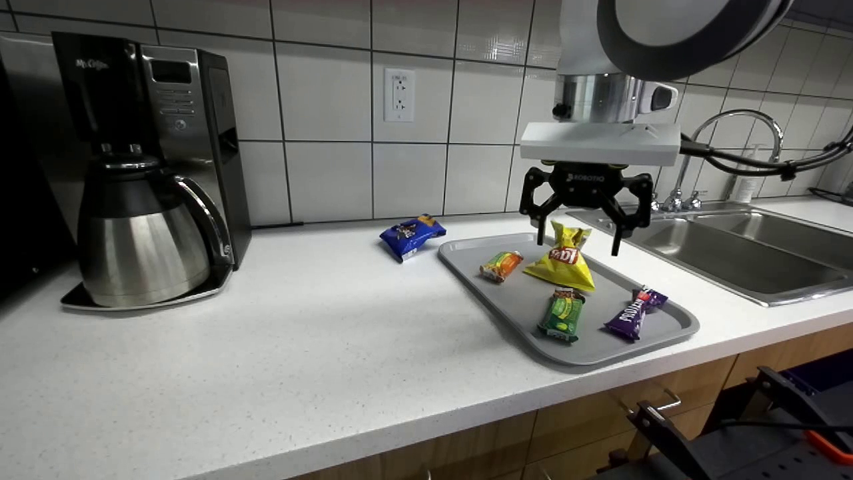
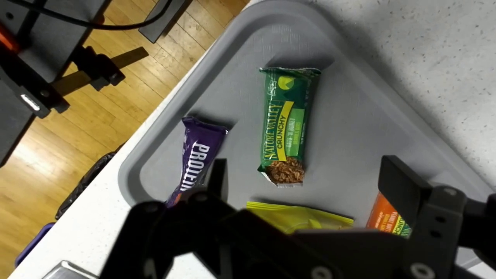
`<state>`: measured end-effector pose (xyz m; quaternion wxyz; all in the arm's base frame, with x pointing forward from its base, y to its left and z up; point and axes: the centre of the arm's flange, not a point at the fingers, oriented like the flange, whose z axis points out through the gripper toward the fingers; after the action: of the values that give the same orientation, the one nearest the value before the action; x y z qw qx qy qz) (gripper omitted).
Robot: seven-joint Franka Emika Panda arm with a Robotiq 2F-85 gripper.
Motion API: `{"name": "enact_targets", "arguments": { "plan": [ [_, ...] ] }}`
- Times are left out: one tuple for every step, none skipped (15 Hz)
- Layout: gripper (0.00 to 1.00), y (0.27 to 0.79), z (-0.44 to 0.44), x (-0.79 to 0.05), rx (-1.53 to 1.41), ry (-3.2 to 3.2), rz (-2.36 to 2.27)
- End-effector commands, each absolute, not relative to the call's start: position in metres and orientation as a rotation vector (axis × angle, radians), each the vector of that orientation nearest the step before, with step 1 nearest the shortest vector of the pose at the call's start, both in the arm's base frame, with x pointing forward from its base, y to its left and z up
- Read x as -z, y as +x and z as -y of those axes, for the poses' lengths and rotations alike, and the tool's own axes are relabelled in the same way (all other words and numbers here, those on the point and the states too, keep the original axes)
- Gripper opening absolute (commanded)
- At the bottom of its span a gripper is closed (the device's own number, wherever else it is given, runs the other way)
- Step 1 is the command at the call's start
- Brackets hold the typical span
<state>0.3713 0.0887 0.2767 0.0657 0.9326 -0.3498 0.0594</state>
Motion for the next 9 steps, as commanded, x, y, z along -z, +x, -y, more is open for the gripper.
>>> {"name": "enact_targets", "arguments": {
  "plan": [
    [1.00,0.356,-0.087,-0.265,-0.214,2.754,1.120],
    [1.00,0.356,-0.087,-0.263,-0.217,2.741,1.135],
    [1.00,0.356,-0.087,-0.261,-0.226,2.726,1.157],
    [1.00,0.355,-0.087,-0.260,-0.228,2.715,1.176],
    [1.00,0.354,-0.087,-0.257,-0.236,2.700,1.197],
    [1.00,0.353,-0.087,-0.255,-0.237,2.689,1.213],
    [1.00,0.353,-0.087,-0.251,-0.238,2.675,1.233],
    [1.00,0.352,-0.087,-0.248,-0.237,2.663,1.248],
    [1.00,0.352,-0.087,-0.244,-0.233,2.653,1.262]
  ]
}}
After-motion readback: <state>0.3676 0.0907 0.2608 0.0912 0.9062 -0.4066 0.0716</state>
